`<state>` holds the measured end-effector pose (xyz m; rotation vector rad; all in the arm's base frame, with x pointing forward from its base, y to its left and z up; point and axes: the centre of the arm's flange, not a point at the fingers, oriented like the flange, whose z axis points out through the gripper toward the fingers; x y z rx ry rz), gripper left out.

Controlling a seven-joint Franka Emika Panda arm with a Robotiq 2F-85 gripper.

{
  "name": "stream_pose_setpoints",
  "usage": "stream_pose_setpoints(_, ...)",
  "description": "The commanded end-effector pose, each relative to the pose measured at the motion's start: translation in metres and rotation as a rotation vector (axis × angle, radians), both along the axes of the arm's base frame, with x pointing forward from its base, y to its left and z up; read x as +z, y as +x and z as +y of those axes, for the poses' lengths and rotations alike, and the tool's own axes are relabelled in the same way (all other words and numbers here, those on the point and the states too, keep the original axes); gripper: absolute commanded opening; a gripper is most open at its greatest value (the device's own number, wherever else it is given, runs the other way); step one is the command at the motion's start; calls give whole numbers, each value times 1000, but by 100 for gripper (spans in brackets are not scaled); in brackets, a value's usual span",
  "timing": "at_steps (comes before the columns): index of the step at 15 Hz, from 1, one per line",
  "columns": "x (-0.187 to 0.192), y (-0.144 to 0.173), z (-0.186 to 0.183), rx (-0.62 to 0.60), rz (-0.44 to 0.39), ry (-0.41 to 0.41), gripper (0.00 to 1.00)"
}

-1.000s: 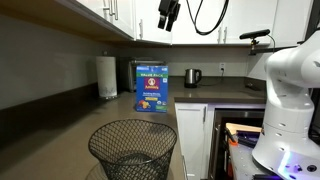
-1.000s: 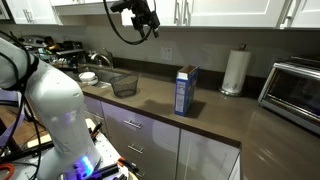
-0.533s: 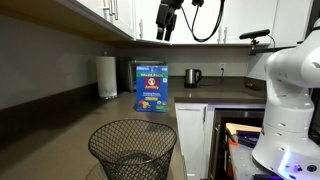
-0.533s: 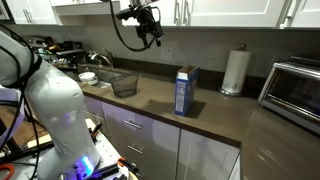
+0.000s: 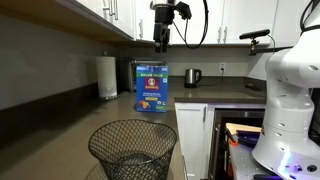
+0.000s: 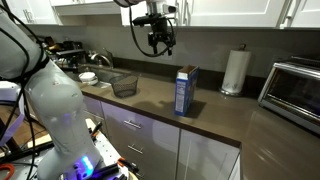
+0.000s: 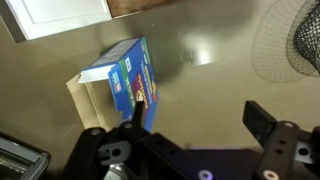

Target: Move the blue box to the left

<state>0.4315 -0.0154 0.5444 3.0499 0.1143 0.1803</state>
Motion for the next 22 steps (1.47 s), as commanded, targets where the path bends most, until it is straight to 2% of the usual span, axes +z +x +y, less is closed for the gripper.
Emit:
stream_pose_setpoints(1, 10, 25, -25, 46, 52, -26, 100)
stream_pose_setpoints(4, 3, 39, -40, 63, 99, 9, 100)
stream_pose_setpoints(5, 1, 21, -29, 35, 57, -1, 100)
stream_pose_setpoints(11, -5, 33, -36, 41, 84, 0, 100)
stream_pose_setpoints(18, -26, 58, -58, 42, 6, -13, 100)
stream_pose_setpoints(22, -47, 70, -72, 50, 13, 9, 100)
